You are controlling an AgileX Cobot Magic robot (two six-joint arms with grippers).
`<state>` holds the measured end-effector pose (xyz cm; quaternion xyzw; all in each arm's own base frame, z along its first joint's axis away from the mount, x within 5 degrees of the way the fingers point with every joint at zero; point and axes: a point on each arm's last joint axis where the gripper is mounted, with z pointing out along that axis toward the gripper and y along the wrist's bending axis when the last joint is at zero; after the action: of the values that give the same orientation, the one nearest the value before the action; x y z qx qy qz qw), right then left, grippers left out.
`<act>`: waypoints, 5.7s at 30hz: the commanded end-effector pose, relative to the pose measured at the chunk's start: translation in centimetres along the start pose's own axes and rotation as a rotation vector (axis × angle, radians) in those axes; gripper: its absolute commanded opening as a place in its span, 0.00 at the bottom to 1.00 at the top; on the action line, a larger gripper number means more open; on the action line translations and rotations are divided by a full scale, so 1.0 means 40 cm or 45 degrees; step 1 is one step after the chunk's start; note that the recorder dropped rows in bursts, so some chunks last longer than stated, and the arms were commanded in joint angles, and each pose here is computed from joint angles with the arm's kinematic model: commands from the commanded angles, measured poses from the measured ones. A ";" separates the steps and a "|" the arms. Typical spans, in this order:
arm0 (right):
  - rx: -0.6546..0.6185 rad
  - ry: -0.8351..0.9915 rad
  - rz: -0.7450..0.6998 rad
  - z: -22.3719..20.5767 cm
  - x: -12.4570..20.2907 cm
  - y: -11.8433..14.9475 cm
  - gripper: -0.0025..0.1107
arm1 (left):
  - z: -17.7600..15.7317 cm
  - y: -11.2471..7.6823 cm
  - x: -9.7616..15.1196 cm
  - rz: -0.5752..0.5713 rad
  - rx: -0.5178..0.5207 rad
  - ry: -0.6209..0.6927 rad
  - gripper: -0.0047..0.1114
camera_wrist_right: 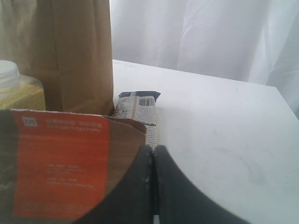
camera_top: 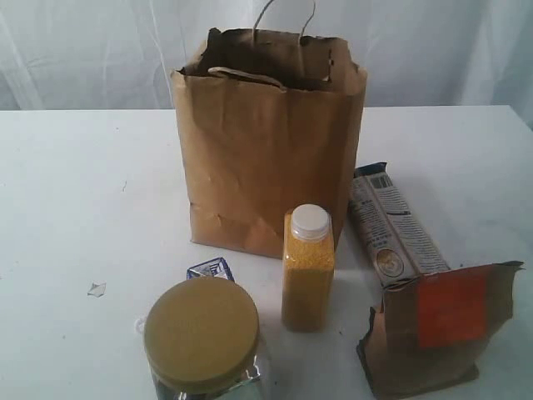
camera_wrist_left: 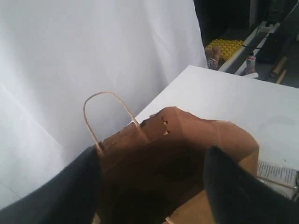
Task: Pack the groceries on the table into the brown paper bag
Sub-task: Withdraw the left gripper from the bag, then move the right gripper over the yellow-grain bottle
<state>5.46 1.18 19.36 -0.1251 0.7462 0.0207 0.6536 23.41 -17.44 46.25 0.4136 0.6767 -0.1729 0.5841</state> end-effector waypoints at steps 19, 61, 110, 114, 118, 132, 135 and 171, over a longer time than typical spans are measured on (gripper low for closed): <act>0.000 -0.015 0.002 0.000 0.001 0.000 0.02 | -0.289 0.065 0.037 0.326 -0.633 0.626 0.04; 0.141 -1.065 0.414 -0.055 -0.305 -0.071 0.02 | -0.465 -0.120 0.326 0.237 -0.913 -0.376 0.04; -0.847 0.452 -0.050 0.385 -0.373 0.108 0.06 | -0.472 -0.220 0.750 -0.752 -1.115 0.331 0.04; -0.970 0.594 -0.027 0.363 -0.354 0.122 0.27 | -0.473 -0.221 0.754 -0.773 -1.123 0.346 0.04; -0.973 0.640 -0.010 0.359 -0.349 0.122 0.54 | -0.473 -0.221 0.753 -0.842 -1.135 0.311 0.04; -0.962 0.445 0.352 0.375 -0.402 0.160 0.68 | -0.467 -0.226 0.753 -0.906 -1.100 0.289 0.04; -0.968 0.451 0.341 0.374 -0.401 0.161 0.68 | -0.467 -0.226 0.753 -0.906 -1.100 0.289 0.04; -0.588 0.765 0.393 0.323 -0.312 0.256 0.68 | -0.468 -0.225 0.753 -0.897 -1.104 0.294 0.04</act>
<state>16.74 15.11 28.77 -0.1529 0.8924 0.2503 0.3429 5.13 1.33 20.90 -0.0983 0.8406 -0.0204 0.5323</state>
